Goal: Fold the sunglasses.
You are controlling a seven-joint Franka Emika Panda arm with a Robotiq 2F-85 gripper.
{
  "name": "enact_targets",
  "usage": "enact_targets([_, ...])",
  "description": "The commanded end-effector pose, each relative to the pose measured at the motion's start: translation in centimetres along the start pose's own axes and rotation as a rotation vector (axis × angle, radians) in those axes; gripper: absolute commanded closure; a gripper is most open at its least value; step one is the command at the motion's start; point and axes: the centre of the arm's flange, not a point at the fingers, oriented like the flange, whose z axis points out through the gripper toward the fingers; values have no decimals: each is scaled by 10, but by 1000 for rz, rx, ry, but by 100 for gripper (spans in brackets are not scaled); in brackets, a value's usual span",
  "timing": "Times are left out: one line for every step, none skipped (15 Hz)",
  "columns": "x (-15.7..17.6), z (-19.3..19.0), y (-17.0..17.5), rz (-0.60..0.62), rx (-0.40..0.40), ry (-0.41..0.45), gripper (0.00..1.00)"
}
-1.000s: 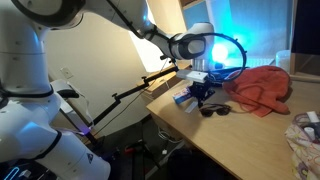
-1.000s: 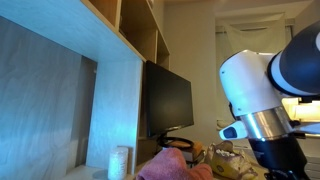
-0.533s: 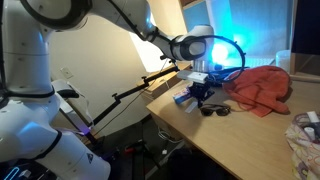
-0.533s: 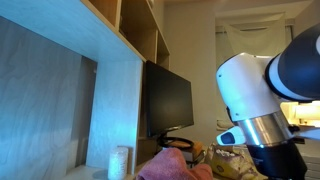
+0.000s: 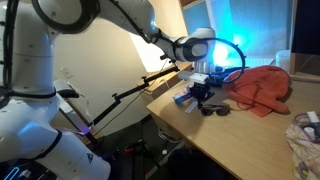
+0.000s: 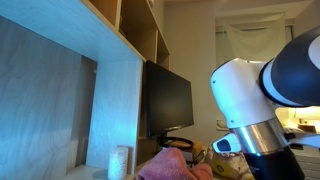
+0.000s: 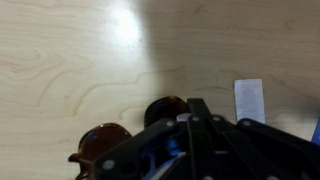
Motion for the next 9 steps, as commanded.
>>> enact_targets([4,-10,-3,15,-7,-17,100])
enact_targets([-1,-15,-4,6,-11,-7,100])
enact_targets([-8,-22,-5,-1,-21,6,94])
enact_targets([-13,-27,-6,0,-34,16,99])
enact_targets([-19,-35,-7,-8,-47,29,97])
enact_targets([-25,-44,-9,-16,-63,41,100])
enact_targets([-30,-52,-11,-28,-76,50,99])
enact_targets([-35,-60,-13,-26,-90,64,100])
enact_targets([-40,-69,-15,-32,-103,75,100])
